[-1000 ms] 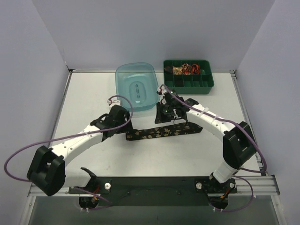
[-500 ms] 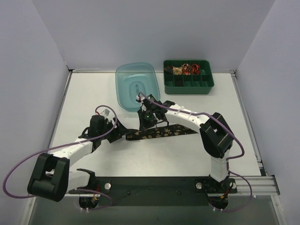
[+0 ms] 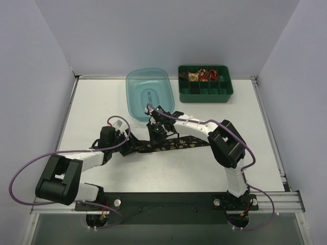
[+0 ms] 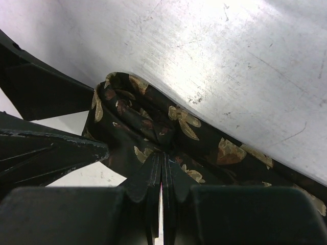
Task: Roll the ties
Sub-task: Roll the tie at the center of the board.
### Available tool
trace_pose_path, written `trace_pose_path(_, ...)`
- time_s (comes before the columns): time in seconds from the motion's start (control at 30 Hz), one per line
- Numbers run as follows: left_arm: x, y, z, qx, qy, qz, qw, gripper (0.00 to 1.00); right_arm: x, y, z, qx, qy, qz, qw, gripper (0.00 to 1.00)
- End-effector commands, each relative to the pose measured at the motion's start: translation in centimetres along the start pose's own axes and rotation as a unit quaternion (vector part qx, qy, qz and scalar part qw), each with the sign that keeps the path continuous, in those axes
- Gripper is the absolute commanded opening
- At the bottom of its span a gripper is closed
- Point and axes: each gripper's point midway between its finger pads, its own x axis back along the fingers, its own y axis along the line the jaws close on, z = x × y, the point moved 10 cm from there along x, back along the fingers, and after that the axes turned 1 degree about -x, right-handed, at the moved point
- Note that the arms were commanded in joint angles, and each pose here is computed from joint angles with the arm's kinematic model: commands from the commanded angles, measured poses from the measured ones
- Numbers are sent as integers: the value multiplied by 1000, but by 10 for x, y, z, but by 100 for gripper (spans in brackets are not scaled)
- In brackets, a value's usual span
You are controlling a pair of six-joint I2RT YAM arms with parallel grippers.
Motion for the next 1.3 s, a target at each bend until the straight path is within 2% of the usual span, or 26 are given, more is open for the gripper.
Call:
trace_pose_path(0.0, -4, 2, -2, -10, -8, 18, 1000, 73, -4, 10, -5, 4, 1, -12, 1000, 0)
trace_pose_path(0.17, -9, 7, 0, -11, -8, 19, 1000, 69, -11, 8, -5, 2, 5, -11, 1000, 0)
trace_pose_path(0.3, -12, 11, 4, -4, 1, 30, 1000, 61, -16, 7, -4, -1, 8, -8, 1000, 0)
trace_pose_path(0.43, -15, 13, 7, -4, -9, 50, 999, 49, -20, 6, -4, -4, 11, -9, 1000, 0)
trace_pose_path(0.53, -18, 13, 8, -6, -13, 70, 997, 43, -21, 6, -4, -4, 11, -10, 1000, 0)
trace_pose_path(0.77, -21, 10, 6, -9, -24, 104, 994, 0, -21, 7, -5, -3, 12, -16, 1000, 0)
trace_pose_path(0.97, -19, 0, -6, -24, -26, 86, 996, 0, -4, 9, -12, -5, -6, -26, 1000, 0)
trace_pose_path(1.03, -17, 3, -5, -28, -7, 50, 998, 0, 4, 8, -15, -8, -13, -33, 999, 0)
trace_pose_path(1.07, -14, -6, -14, -41, -20, 46, 998, 0, 14, 8, -20, -11, -25, -37, 999, 0)
trace_pose_path(1.1, -11, -2, -11, -44, 1, 13, 999, 0, 20, 6, -21, -11, -31, -36, 999, 0)
trace_pose_path(1.27, 4, -22, -35, -83, 7, -58, 995, 0, 55, -8, -28, -22, -70, -33, 997, 0)
